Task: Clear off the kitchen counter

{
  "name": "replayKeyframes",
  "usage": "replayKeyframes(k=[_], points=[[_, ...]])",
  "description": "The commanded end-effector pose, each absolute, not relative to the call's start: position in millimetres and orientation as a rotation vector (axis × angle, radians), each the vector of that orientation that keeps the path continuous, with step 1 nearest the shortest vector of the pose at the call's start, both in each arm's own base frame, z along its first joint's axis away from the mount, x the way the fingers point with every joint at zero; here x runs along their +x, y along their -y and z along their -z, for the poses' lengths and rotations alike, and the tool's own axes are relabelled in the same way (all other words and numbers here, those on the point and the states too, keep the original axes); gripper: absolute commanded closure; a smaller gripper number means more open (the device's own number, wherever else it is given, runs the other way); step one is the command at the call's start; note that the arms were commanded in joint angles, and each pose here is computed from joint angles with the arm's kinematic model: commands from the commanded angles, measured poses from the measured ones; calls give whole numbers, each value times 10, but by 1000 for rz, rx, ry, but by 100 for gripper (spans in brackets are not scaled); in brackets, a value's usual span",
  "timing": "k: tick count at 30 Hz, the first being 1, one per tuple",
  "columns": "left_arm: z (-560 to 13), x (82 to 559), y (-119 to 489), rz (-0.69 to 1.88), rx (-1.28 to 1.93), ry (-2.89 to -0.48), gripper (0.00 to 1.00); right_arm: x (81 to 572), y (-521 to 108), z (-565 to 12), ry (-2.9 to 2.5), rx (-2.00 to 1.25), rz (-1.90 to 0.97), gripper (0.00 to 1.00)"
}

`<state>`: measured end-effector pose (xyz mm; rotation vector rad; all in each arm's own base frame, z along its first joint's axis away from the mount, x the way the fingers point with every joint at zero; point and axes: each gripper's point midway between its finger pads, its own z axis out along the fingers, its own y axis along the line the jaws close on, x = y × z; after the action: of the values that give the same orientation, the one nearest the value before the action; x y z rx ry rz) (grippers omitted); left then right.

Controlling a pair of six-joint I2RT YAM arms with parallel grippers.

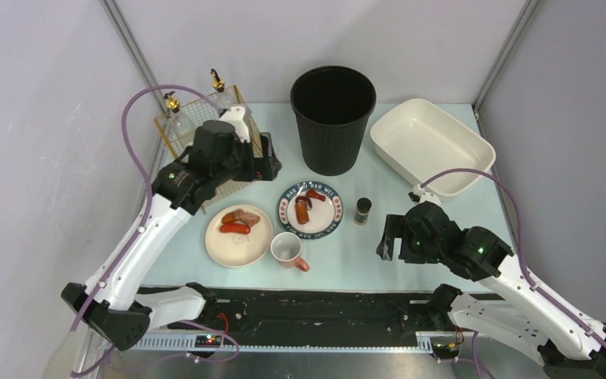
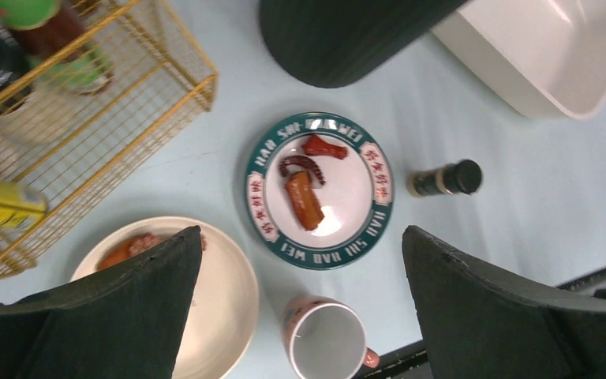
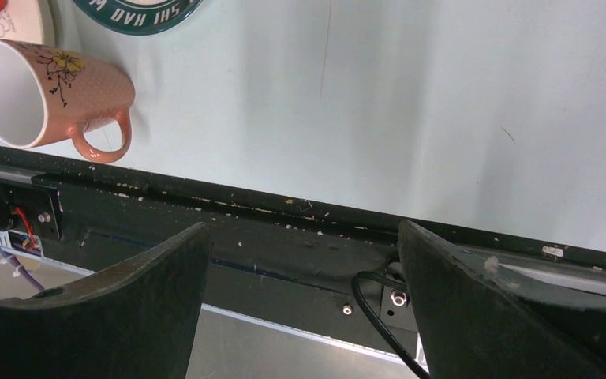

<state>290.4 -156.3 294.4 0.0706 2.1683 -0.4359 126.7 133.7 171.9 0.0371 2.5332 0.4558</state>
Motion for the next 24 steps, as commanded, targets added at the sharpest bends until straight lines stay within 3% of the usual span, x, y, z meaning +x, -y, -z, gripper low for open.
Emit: replayKeyframes(k=[1,24], points=[[-3138,2871,1917,455,193,-2113,0,1301,-1208,-1713,-2518,129,-398,8],[-2408,2737,3879,474,587,-2256,0,1291,-893,-1743,-2468,301,-329,8]])
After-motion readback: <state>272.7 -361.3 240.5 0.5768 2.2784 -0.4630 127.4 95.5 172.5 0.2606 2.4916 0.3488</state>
